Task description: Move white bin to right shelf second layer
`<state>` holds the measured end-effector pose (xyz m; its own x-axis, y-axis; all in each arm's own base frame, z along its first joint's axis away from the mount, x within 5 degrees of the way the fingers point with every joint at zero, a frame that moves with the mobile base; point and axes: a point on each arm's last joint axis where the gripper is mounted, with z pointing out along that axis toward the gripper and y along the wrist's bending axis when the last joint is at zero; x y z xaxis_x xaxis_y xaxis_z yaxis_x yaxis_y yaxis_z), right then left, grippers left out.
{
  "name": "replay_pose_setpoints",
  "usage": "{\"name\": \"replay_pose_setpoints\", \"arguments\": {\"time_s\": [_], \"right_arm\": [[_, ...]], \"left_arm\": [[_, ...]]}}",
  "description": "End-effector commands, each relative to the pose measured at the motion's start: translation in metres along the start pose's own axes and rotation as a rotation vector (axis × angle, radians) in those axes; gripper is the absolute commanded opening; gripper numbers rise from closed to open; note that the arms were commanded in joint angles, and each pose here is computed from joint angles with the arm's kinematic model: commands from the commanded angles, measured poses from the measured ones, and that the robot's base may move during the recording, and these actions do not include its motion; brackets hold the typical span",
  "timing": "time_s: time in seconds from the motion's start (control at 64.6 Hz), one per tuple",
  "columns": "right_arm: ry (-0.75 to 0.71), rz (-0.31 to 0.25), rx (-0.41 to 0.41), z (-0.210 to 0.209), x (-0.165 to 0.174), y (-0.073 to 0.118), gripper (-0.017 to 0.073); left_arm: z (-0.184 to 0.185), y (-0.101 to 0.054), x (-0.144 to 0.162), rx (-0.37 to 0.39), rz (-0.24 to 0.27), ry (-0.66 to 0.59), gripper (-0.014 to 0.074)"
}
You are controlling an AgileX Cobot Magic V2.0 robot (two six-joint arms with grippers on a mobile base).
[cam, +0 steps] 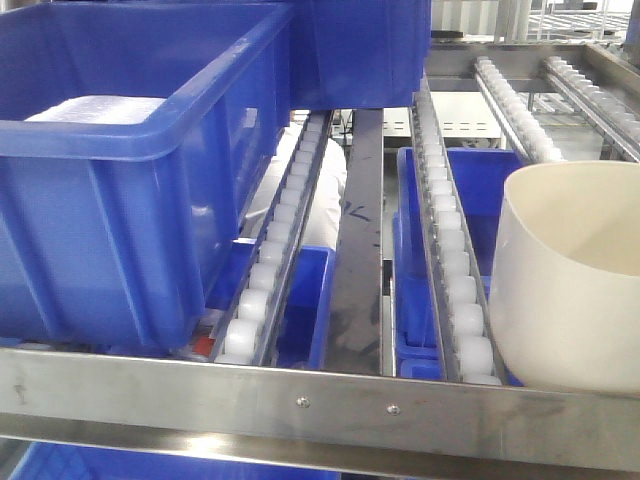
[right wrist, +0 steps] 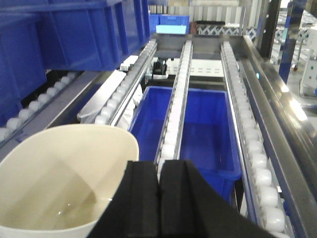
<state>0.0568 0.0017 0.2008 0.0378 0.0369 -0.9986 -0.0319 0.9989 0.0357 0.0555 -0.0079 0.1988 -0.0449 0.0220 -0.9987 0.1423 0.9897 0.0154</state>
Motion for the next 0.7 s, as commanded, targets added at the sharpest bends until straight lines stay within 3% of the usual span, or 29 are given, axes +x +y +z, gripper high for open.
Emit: {"name": "replay_pose_setpoints", "arguments": {"time_s": [0.0, 0.681], "right_arm": [[-0.111, -0.012, -0.005, -0.0026, -0.0134, 0.0008, 0.0056], [-0.112, -0.012, -0.005, -0.0027, -0.0138, 0.0008, 0.0056]], "left_arm": [[0.0006, -0.0003, 0.0037, 0.003, -0.003, -0.065, 0.0085], [0.0006, -0.0003, 0.0037, 0.003, -0.003, -0.065, 0.0085]]}}
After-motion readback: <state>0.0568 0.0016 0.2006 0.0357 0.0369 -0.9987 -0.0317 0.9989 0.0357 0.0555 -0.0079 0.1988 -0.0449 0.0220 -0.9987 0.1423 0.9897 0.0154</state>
